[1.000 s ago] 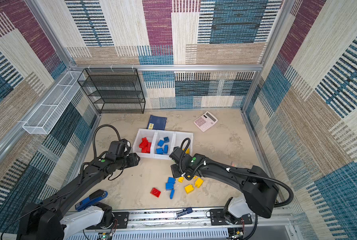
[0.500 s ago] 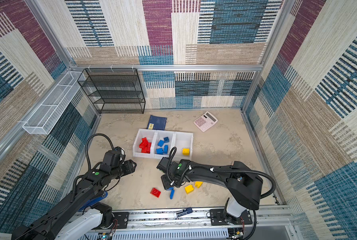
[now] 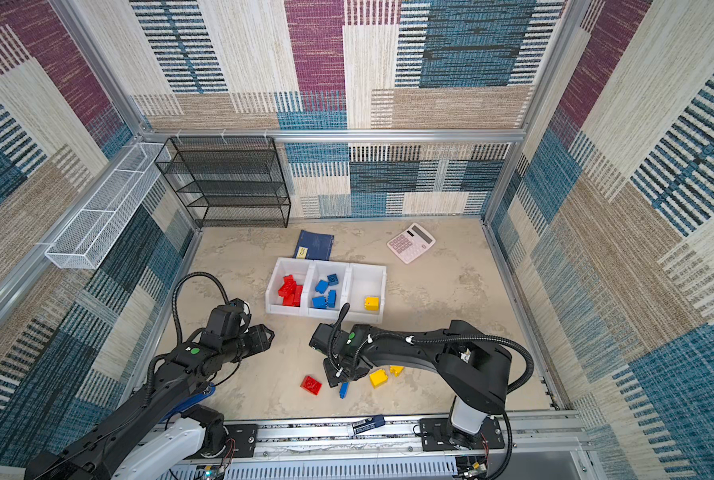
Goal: Sort the legos into containers by color
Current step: 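Withdraw the left gripper while the right grasps a blue brick in front of the bin, then lift the blue brick into the middle compartment and open the right gripper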
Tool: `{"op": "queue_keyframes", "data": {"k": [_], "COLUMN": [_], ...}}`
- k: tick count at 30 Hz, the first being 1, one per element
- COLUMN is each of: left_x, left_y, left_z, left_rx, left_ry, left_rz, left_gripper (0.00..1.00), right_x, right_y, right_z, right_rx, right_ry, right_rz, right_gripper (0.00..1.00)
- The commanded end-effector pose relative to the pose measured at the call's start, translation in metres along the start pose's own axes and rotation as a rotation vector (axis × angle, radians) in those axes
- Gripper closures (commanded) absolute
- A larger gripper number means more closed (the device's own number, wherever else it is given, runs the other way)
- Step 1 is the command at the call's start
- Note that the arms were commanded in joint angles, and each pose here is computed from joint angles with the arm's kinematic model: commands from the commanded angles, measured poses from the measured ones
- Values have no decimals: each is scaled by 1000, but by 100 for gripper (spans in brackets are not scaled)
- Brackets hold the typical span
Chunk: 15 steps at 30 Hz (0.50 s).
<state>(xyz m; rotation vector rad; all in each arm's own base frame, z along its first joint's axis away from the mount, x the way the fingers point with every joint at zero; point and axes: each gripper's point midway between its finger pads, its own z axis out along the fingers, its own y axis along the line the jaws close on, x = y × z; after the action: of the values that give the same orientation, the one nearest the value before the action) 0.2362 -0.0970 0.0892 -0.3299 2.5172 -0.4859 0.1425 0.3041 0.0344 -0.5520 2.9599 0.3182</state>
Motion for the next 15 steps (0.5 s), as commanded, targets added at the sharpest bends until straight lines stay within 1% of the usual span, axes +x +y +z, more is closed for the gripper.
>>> {"op": "queue_keyframes", "data": {"k": [1, 6, 11, 13, 15], "left_x": [0, 2, 6, 7, 8], "left_y": [-2, 1, 3, 4, 3], "left_z": [-1, -4, -4, -3, -3], "left_rx": [17, 16, 15, 13, 21], "left_ry": [-8, -19, -14, -8, -6], "left_rz": [-20, -29, -35, -38, -43], "left_gripper": [43, 43, 43, 43, 43], "right_x": [-5, -8, -21, -33, -55], "right_y": [3, 4, 11, 15, 20], "right_z": [1, -1, -16, -26, -40], "right_rx": [-3, -5, -24, -31, -38], "right_ry": [-20, -37, -91, -137, -195], "right_rz": [22, 27, 7, -17, -47], "right_gripper": [47, 54, 57, 57, 57]}}
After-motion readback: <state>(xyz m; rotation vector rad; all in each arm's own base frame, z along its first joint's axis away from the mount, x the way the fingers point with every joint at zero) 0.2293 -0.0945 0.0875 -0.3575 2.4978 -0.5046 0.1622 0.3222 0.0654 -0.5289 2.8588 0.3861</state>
